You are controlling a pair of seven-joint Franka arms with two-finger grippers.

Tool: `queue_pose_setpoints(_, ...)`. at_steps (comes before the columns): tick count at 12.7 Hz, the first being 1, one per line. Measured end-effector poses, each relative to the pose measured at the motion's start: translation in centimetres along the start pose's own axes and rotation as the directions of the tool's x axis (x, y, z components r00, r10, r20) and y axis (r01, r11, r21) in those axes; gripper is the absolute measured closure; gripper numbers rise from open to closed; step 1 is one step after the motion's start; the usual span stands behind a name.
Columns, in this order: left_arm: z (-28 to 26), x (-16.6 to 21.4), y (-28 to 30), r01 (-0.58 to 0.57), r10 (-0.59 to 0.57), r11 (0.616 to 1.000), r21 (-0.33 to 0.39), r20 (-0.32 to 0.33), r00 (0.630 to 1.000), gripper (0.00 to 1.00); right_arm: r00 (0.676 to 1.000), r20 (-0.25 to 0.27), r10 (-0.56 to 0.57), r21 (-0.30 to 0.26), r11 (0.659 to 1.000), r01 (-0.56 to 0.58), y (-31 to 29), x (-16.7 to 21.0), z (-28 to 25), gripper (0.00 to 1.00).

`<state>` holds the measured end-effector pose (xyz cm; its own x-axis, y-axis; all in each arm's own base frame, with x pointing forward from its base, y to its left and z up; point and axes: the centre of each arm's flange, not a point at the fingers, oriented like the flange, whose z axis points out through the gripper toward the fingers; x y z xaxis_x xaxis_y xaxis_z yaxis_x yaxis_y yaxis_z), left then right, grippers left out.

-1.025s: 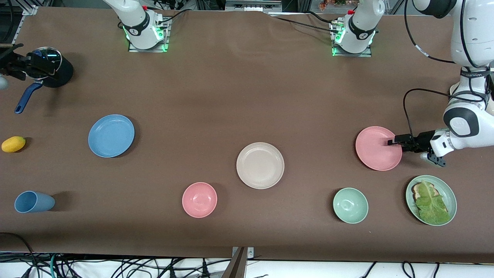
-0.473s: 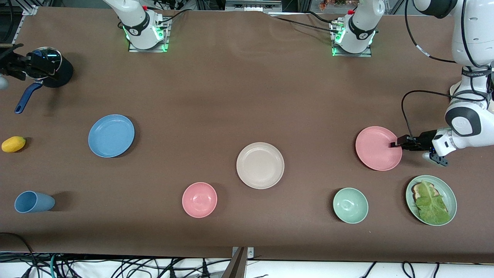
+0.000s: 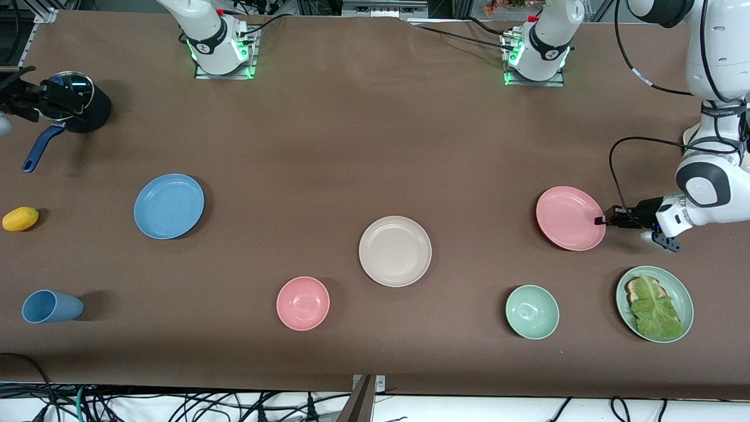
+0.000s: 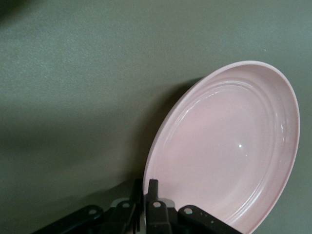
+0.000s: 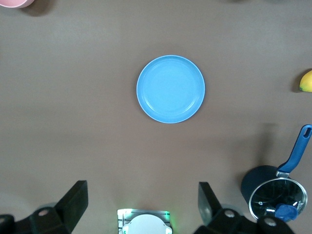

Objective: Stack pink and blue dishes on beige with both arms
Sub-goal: 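Carry the pink plate with the left gripper over the beige plate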

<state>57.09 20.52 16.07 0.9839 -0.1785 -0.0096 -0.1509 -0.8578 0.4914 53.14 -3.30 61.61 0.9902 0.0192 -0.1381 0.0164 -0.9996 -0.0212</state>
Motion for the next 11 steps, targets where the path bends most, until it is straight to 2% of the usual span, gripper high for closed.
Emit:
queue_pose_setpoints(3,-1.3,1.8,2.0,-0.003,0.003,1.000,0.030,0.003,1.000,0.94,1.000,0.000,0.000,0.000,1.000,0.000,0.0,0.0,0.0,0.00)
queue_pose_setpoints(5,-3.3,3.8,5.7,0.023,-0.024,0.997,0.076,0.019,1.000,0.94,1.000,0.000,0.000,0.000,1.000,0.000,0.0,0.0,0.0,0.00)
queue_pose_setpoints(7,-4.7,5.2,9.4,0.041,-0.043,0.996,0.084,0.013,0.999,0.94,1.000,0.000,0.001,0.000,1.000,-0.001,0.1,0.0,0.0,0.00)
queue_pose_setpoints(11,-3.8,8.1,16.0,0.093,-0.098,0.989,0.113,0.043,0.994,0.94,1.000,0.000,0.010,0.001,1.000,-0.010,0.5,0.0,0.0,0.00)
